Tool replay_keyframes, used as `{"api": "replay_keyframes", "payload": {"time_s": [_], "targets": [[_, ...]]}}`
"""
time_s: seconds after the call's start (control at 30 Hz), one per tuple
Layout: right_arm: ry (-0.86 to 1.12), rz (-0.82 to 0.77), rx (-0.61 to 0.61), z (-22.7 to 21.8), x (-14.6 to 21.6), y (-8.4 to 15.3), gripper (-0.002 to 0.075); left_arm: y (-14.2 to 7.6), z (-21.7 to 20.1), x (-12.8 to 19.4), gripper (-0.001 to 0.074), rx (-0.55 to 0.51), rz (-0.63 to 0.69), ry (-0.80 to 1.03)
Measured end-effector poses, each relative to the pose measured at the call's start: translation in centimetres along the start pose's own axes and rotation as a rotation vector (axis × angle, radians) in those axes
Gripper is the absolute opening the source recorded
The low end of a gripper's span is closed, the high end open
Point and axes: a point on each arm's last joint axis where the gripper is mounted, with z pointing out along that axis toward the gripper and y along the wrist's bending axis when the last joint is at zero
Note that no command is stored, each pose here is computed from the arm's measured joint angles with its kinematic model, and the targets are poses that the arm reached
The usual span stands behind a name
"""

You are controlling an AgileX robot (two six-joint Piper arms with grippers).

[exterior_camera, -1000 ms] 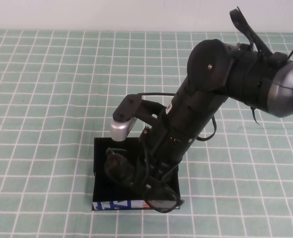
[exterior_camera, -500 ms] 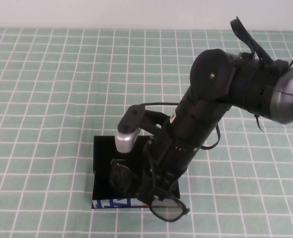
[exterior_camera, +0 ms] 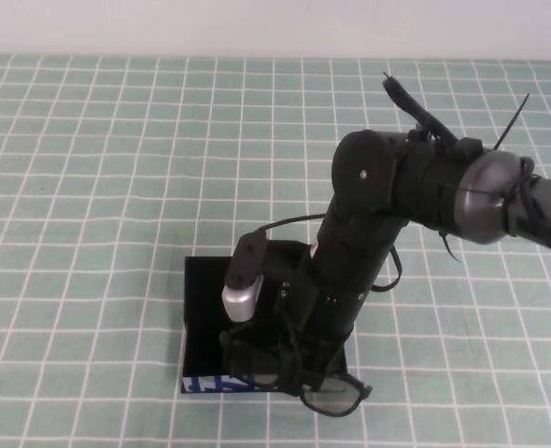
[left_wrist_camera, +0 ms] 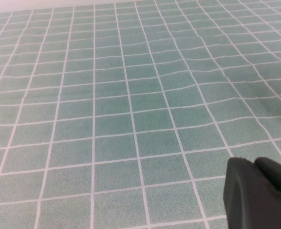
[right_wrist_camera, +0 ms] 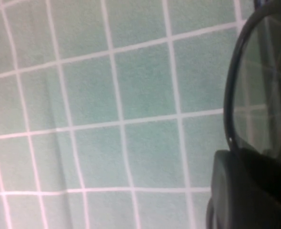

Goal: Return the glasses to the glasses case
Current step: Place the glasses in the glasses case

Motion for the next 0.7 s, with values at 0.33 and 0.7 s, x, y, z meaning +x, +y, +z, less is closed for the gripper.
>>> {"api": "replay_keyframes", "payload": {"time_s": [0.33, 0.7], "targets": [[-0.057, -0.098, 0.150, -3.8, -2.5, -0.7, 0.0073, 0.0, 0.0, 0.0, -0.0004, 0.000, 0.000, 0.000], [-0.069, -0.059, 0.112, -2.4, -3.2, -1.7, 0.0072, 0.0, 0.0, 0.0, -0.0004, 0.000, 0.000, 0.000]]}}
